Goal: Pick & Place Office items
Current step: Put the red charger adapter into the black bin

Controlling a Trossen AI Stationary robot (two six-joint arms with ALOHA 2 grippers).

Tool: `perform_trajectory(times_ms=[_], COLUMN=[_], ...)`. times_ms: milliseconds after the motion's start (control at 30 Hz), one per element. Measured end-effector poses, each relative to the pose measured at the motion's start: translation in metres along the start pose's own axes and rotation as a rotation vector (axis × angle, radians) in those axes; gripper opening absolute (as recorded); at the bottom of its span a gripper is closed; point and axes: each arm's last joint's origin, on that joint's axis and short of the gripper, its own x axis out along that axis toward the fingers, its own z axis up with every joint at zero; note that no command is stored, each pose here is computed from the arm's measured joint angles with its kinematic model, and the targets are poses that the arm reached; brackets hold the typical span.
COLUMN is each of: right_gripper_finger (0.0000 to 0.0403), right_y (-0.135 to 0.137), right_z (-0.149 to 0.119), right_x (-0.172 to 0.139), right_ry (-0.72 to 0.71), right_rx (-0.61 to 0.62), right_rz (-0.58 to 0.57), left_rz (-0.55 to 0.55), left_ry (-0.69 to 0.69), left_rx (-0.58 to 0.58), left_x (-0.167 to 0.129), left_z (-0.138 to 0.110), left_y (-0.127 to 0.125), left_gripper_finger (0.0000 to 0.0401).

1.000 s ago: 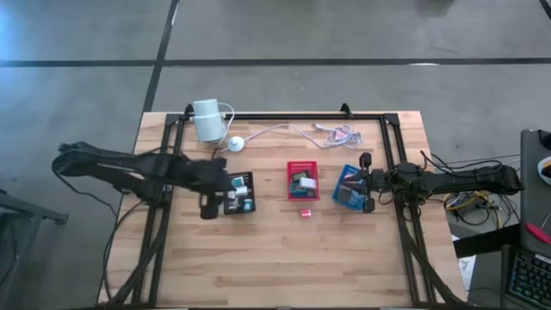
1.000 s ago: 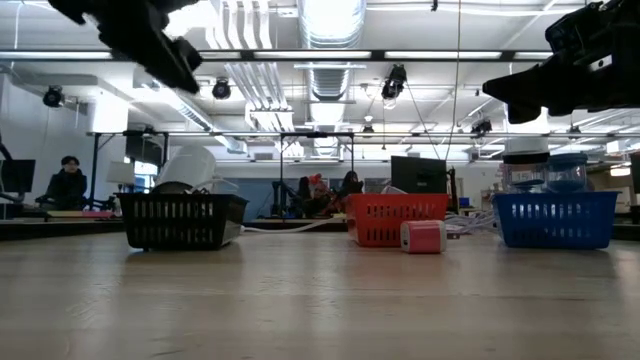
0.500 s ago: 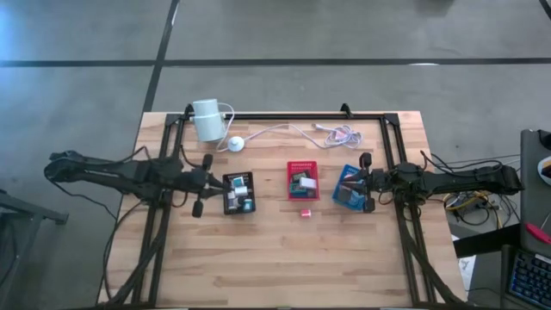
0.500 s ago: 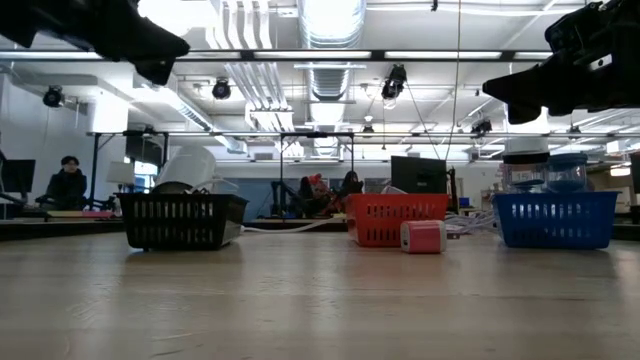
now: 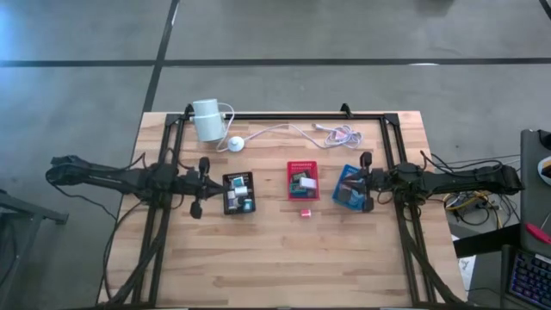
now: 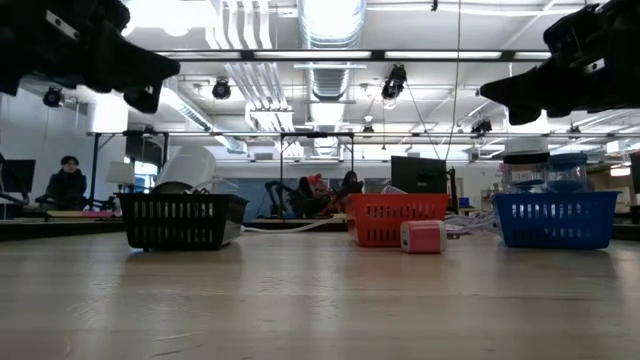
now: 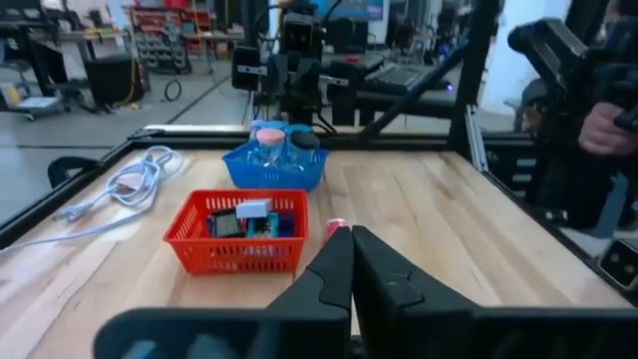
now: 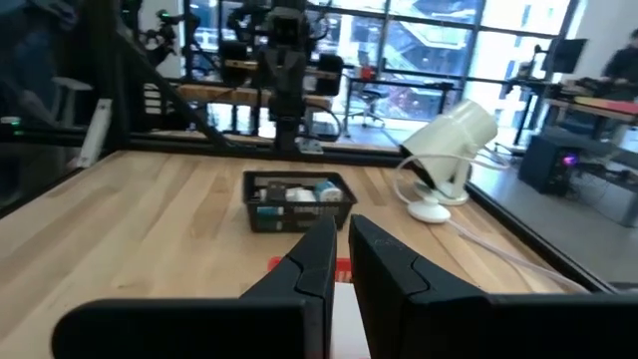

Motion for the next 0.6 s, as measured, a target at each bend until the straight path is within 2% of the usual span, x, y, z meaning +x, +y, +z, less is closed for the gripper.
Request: perform_trajectory(times_ms=[167,600], right_gripper_finger=[0.0028,0.0028], right_y=[-0.001,-0.001], right_z=[0.0,0.0], right_x=[0.0,0.0], right_ry=[0.002,0.003], right_rx=[-0.003,0.053], right_rz=[-0.03,-0.028], left_rz=[0.01,0.037], left_ry=[-0.072,-0.042], left_rx=[-0.037,-0.04], left_x=[0.0,-0.003], left_z=[-0.015,-0.041], left_y=[0.001,0.002], left_gripper_finger=[0.0003,0.0005])
